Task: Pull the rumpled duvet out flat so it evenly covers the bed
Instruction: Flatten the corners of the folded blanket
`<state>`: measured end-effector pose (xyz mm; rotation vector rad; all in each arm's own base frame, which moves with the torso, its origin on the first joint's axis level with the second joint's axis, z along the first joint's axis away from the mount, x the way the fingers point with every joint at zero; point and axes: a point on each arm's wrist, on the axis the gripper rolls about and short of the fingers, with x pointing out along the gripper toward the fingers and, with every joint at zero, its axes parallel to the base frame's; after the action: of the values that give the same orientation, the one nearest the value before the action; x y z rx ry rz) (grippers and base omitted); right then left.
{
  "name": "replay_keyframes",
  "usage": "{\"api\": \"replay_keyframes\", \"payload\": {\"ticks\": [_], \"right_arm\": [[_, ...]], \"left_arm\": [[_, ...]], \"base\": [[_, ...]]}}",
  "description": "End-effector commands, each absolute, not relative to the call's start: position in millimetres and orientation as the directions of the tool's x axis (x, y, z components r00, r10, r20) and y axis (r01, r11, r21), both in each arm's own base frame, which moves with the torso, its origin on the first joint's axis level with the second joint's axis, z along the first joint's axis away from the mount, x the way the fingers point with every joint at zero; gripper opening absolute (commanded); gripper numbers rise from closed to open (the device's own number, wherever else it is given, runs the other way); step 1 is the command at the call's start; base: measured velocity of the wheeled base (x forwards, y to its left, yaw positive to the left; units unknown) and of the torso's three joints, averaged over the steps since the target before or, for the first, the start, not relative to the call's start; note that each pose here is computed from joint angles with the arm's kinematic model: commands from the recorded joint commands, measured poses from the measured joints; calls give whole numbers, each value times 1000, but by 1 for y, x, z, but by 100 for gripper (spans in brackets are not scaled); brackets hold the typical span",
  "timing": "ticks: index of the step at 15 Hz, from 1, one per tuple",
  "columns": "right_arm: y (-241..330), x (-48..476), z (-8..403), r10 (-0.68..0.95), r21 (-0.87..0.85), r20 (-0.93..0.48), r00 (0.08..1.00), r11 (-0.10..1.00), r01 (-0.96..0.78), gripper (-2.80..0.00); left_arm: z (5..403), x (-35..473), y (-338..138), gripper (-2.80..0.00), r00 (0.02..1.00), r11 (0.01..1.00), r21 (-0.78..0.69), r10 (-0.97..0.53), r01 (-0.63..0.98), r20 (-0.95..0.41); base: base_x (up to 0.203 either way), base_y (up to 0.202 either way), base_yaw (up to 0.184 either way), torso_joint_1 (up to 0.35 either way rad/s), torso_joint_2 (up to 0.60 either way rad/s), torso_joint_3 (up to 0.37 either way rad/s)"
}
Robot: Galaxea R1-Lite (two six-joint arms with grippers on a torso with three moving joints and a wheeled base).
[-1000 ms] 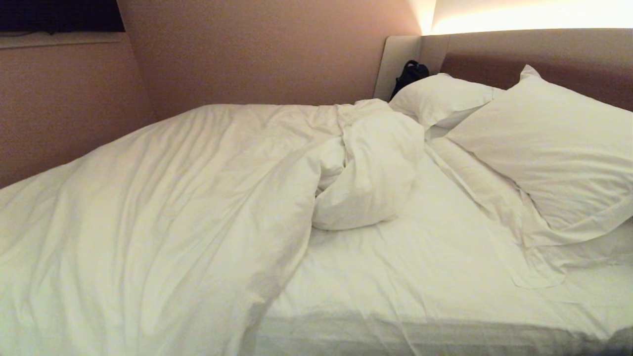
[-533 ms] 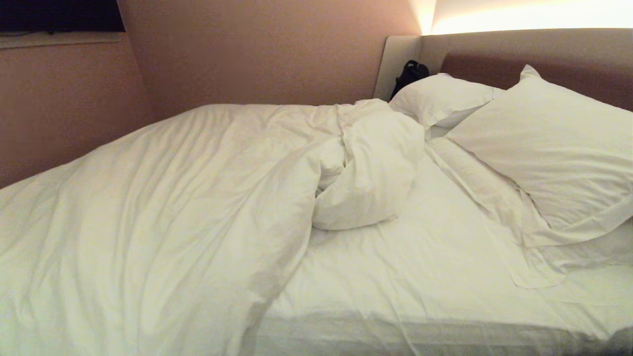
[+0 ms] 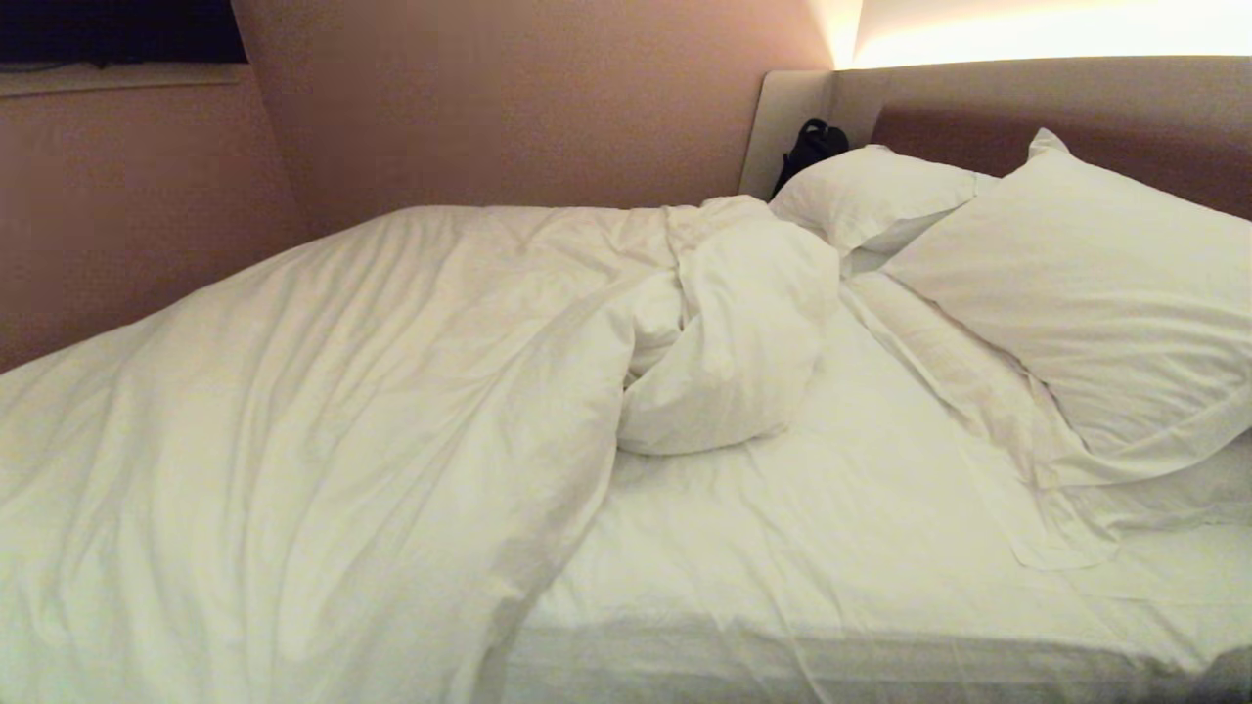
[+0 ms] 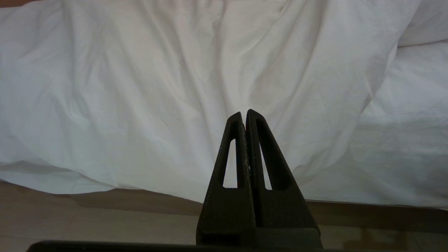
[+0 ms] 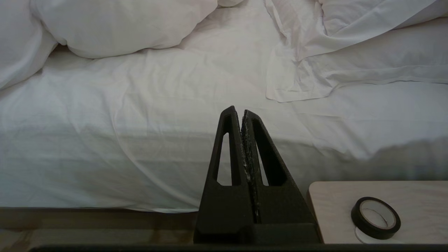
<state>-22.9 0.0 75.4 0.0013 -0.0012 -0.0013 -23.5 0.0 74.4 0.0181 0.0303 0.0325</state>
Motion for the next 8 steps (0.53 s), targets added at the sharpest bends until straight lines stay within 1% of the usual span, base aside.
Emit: {"api": "replay_keyframes", "payload": {"ticks": [1,8], "right_arm": [[0,-23,75,-2,2,0,1000,1000,2,-280],[0,-23,75,-3,0,0,1000,1000,3,-280]], "left_arm": [[74,-23,0,-280,999,999,18,34,-33,-31],[74,-24,0,-280,999,999,18,34,-33,-30]], "base": [[0,0,0,0,0,0],[0,0,0,0,0,0]]}}
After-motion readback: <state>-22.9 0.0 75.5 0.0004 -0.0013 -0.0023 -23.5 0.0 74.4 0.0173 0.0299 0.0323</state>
